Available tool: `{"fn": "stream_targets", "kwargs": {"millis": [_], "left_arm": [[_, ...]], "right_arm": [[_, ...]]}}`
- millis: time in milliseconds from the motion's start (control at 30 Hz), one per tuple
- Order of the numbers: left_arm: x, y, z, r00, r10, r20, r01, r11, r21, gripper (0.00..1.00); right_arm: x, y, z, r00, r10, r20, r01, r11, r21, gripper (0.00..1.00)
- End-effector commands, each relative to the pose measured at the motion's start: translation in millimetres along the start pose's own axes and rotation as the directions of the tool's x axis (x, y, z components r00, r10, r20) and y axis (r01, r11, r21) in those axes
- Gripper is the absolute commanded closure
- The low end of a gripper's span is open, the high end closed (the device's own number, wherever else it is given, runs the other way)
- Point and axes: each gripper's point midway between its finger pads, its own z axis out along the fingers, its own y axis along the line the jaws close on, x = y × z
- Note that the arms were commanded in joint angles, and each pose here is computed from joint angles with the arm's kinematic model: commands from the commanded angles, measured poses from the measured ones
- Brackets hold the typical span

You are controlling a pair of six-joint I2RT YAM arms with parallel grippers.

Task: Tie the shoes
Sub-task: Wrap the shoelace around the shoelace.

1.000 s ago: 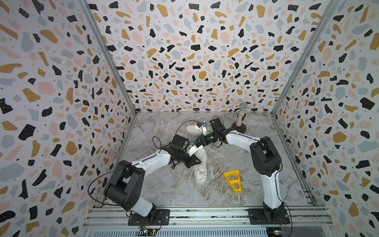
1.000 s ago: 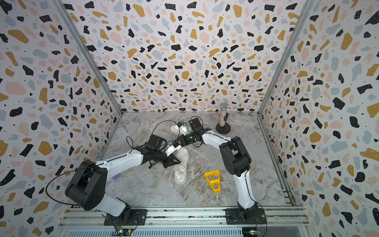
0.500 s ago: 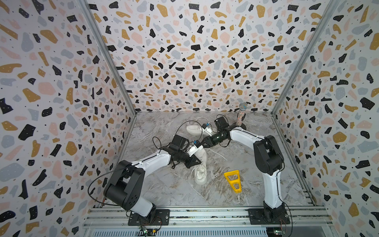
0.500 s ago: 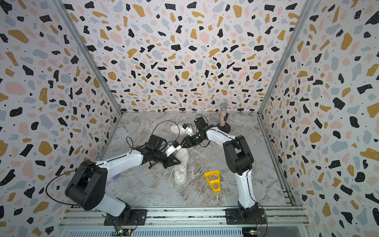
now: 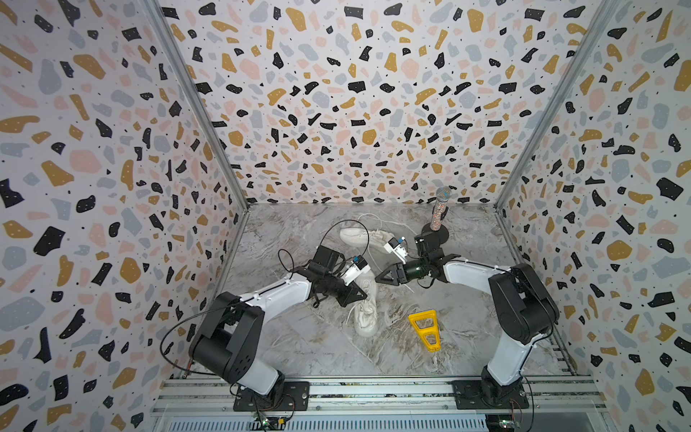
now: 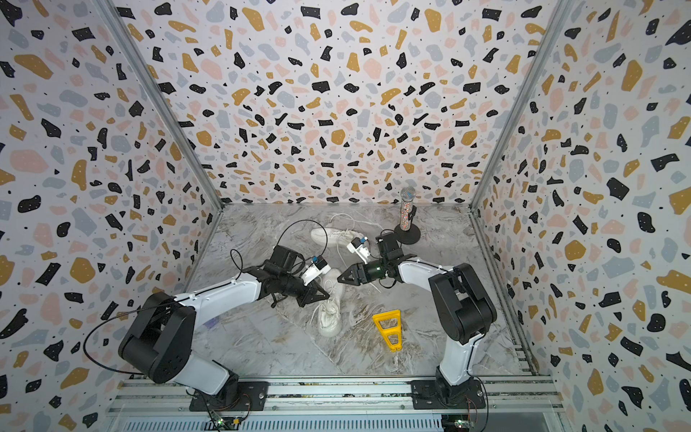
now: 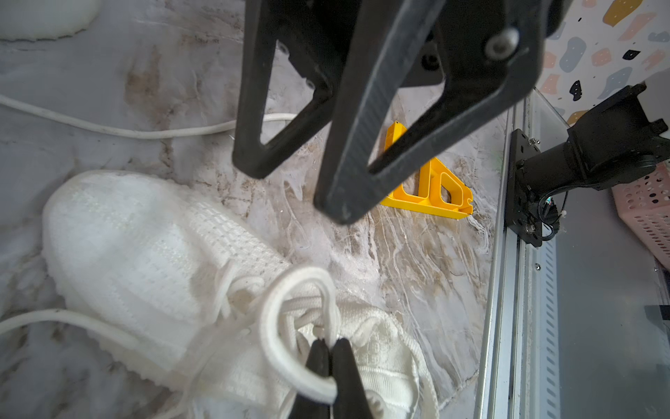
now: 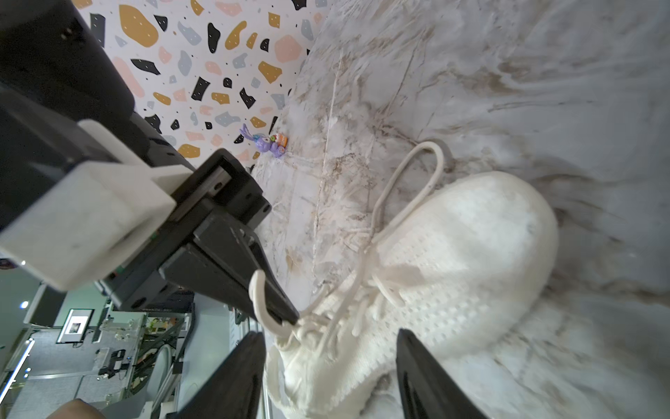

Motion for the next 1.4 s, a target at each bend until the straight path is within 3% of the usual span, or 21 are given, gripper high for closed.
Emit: {"fn": "stream_targets", "kwargs": {"millis": [0, 667, 933, 1133, 1300, 1367], "left_arm": [[-10, -4, -4, 0.999, 0.040, 0.034, -0.040, 0.999, 0.003, 1.00], [-8, 2, -3, 1.000, 0.020, 0.021, -0.019, 1.000, -0.021, 1.00], [-9, 3, -2, 1.000, 0.013, 0.019, -0.013, 1.000, -0.023, 1.00], [-8, 4, -2, 1.000, 0.009, 0.017, -0.009, 1.000, -0.026, 1.00], [-9, 3, -6, 1.000, 0.010, 0.013, -0.010, 0.999, -0.035, 1.00], [-9, 3, -9, 1.000, 0.008, 0.008, -0.008, 0.999, -0.050, 0.85]], "right_arm": [[-17, 19, 11, 0.998, -0.032, 0.054, 0.036, 0.997, -0.067, 0.38], [2, 32, 31, 1.000, 0.019, 0.020, -0.016, 0.989, -0.145, 0.57], [-2, 39, 33, 1.000, 0.018, 0.025, -0.014, 0.984, -0.175, 0.75], [-3, 43, 32, 1.000, 0.013, 0.019, -0.009, 0.983, -0.184, 1.00], [-4, 42, 31, 1.000, -0.003, 0.016, 0.006, 0.986, -0.166, 1.00], [-3, 40, 30, 1.000, -0.003, 0.016, 0.005, 0.987, -0.159, 1.00]]}}
